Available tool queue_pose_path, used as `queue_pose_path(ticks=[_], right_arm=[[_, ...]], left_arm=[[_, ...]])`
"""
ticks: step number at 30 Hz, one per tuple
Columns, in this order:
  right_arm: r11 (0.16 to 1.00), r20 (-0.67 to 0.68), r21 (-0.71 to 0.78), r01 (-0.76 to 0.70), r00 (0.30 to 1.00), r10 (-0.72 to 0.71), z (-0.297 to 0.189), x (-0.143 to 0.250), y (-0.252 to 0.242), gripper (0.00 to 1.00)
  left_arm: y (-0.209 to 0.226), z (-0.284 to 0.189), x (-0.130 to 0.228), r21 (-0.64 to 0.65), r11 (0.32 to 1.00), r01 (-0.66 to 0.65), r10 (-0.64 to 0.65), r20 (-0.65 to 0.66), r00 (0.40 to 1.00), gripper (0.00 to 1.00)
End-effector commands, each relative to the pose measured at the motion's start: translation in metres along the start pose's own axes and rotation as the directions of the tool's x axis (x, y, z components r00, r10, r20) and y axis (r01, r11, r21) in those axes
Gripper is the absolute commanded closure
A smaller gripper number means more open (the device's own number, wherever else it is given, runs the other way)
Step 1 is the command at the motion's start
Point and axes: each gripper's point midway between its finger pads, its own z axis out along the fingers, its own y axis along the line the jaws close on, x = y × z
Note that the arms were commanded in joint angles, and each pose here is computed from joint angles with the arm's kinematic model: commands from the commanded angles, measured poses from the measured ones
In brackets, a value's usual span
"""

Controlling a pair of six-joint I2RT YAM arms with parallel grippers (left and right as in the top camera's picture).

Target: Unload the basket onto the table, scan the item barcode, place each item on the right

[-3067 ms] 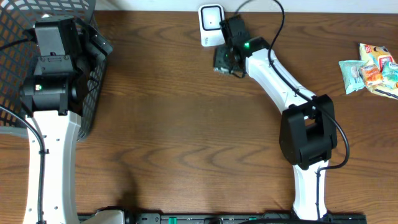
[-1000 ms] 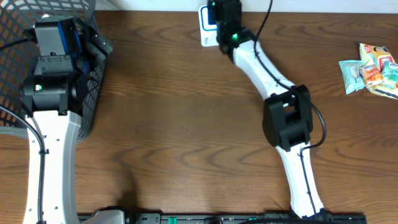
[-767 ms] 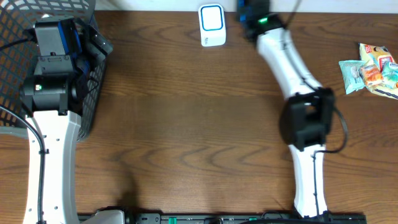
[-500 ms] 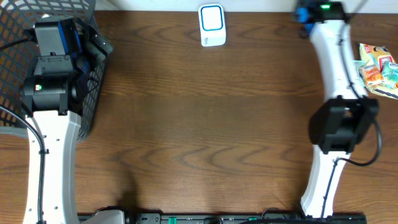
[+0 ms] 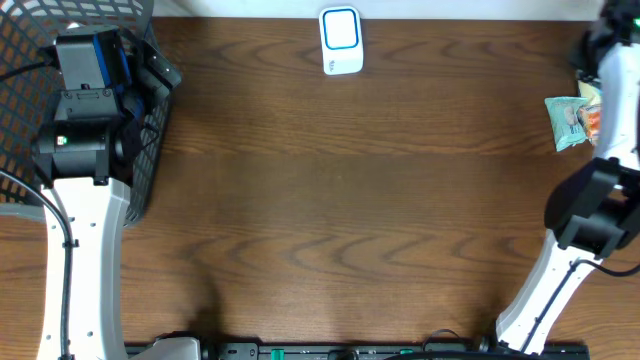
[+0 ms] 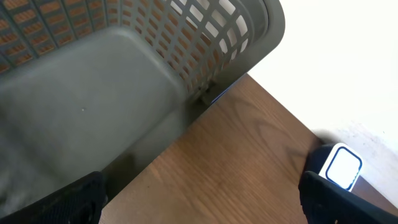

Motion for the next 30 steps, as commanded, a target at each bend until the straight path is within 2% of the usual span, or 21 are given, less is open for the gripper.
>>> queue_pose_path(ticks=[1, 2, 3, 4, 11, 14, 20, 25, 30], right_arm=[[0.999, -0.019, 0.02, -0.043, 0.999, 0.043, 0.008, -0.001, -0.021, 0.41], [0.999, -0.03, 0.017, -0.044, 0.999, 0.044, 0.01, 0.001, -0.023, 0.35], [0.999, -0.04, 0.009, -0.046, 0.998, 0.046, 0.011, 0.003, -0.024, 0.11], [0.999, -0.048, 0.002, -0.046, 0.998, 0.046, 0.011, 0.004, -0.024, 0.01], [0.998, -0.073, -0.047, -0.04, 0.997, 0.036, 0.001, 0.009, -0.016, 0.01], [0.988, -0.084, -0.144, -0.051, 0.996, 0.039, -0.021, 0.007, -0.006, 0.01], [0.927, -0.11, -0.364, -0.086, 0.993, 0.049, -0.103, 0.007, 0.007, 0.01], [0.918, -0.195, -0.363, -0.158, 0.977, 0.091, -0.178, 0.036, -0.021, 0.01], [0.921, -0.236, -0.364, -0.14, 0.97, 0.054, -0.231, 0.068, -0.036, 0.01]], left_arm=[[0.002, -0.002, -0.002, -0.002, 1.0, 0.015, -0.015, 0.006, 1.0, 0.02], [0.002, -0.002, -0.002, -0.002, 1.0, 0.015, -0.015, 0.006, 1.0, 0.02], [0.002, -0.002, -0.002, -0.002, 1.0, 0.015, -0.015, 0.006, 1.0, 0.02], [0.002, -0.002, -0.002, -0.002, 1.0, 0.015, -0.015, 0.006, 1.0, 0.02], [0.002, -0.002, -0.002, -0.002, 1.0, 0.015, -0.015, 0.006, 1.0, 0.02], [0.002, -0.002, -0.002, -0.002, 1.0, 0.015, -0.015, 0.006, 1.0, 0.02], [0.002, -0.002, -0.002, -0.002, 1.0, 0.015, -0.015, 0.006, 1.0, 0.02], [0.002, -0.002, -0.002, -0.002, 1.0, 0.015, -0.015, 0.006, 1.0, 0.02], [0.002, -0.002, -0.002, -0.002, 1.0, 0.015, -0.015, 0.006, 1.0, 0.02]])
